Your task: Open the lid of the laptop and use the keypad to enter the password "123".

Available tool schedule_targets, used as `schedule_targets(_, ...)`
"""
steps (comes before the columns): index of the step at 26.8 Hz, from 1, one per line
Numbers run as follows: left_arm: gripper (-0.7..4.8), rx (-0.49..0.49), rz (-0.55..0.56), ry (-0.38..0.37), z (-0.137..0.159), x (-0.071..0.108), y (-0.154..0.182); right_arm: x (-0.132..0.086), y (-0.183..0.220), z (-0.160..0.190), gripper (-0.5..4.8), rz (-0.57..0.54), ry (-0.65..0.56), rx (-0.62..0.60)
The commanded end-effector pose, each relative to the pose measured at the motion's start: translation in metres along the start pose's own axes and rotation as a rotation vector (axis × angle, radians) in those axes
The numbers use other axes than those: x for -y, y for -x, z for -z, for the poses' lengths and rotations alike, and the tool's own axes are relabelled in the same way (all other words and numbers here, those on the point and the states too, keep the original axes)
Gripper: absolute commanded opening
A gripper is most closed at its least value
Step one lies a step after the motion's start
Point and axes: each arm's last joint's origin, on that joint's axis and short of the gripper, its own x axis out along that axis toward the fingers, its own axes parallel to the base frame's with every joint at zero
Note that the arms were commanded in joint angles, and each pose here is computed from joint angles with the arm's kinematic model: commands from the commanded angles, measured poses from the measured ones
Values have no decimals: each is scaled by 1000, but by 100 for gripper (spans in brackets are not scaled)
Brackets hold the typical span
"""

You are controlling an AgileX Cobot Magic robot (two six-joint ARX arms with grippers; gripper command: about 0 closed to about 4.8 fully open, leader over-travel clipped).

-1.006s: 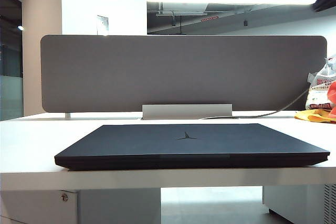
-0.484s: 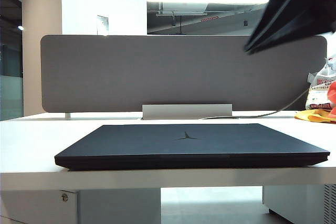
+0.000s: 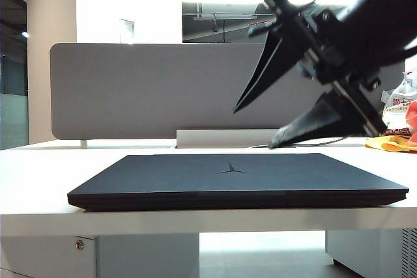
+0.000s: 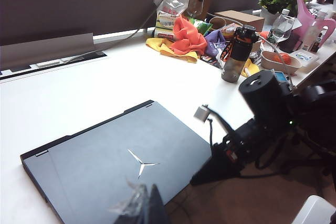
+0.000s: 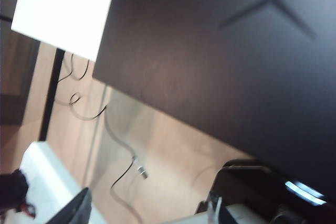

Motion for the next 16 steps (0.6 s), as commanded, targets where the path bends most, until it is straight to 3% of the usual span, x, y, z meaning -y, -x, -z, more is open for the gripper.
schedule_targets(1,-6,7,3,-10,-1,1,0,0,-4,2,280,-85,-38,36)
schedule_targets(16,-6,10,-12,-8,-2,0,0,1,-20,53,279,-216,-205,230)
